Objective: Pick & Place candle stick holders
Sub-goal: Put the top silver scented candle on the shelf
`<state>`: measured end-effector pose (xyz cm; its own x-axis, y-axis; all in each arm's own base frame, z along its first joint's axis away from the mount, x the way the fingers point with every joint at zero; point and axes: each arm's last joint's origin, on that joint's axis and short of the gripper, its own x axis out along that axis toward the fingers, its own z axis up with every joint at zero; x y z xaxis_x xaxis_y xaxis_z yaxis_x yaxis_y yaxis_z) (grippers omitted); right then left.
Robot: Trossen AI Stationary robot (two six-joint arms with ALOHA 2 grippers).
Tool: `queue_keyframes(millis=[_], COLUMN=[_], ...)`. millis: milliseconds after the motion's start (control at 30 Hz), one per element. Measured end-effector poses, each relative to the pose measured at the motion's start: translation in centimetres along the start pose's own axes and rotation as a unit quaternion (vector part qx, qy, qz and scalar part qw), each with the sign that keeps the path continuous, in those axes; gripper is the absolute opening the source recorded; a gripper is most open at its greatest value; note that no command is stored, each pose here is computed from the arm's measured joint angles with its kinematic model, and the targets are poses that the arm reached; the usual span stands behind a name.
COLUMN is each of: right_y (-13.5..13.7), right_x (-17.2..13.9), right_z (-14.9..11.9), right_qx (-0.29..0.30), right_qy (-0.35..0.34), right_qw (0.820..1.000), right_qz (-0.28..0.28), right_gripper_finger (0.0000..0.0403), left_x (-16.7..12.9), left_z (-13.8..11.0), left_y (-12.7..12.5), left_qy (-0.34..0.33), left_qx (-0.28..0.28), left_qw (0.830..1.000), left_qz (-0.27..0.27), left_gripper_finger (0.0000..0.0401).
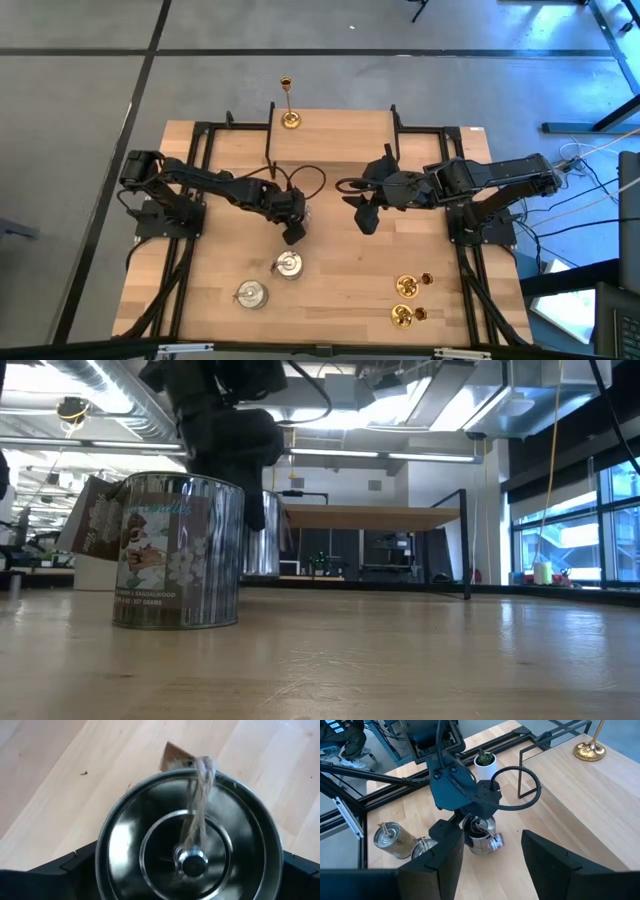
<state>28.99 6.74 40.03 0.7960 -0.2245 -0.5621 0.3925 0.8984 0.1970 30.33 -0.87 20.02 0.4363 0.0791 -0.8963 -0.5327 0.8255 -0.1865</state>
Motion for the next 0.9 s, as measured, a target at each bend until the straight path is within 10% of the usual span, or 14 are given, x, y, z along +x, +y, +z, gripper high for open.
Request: queue_keyframes(millis=[900], right_y=[0.31], right_x=[-0.16], right_z=[-0.14], right_qx=[0.007], right_qy=[-0.002], right_qw=[1.000], right_qz=[0.004], right_gripper_finger=[0.0204], left_x=[0.33], left_z=[0.13], left_y=[0.80], left_qy=[-0.001], left_qx=[0.023], left_qw=[0.999], left_qz=[0.039], left_gripper_finger=[0.0384])
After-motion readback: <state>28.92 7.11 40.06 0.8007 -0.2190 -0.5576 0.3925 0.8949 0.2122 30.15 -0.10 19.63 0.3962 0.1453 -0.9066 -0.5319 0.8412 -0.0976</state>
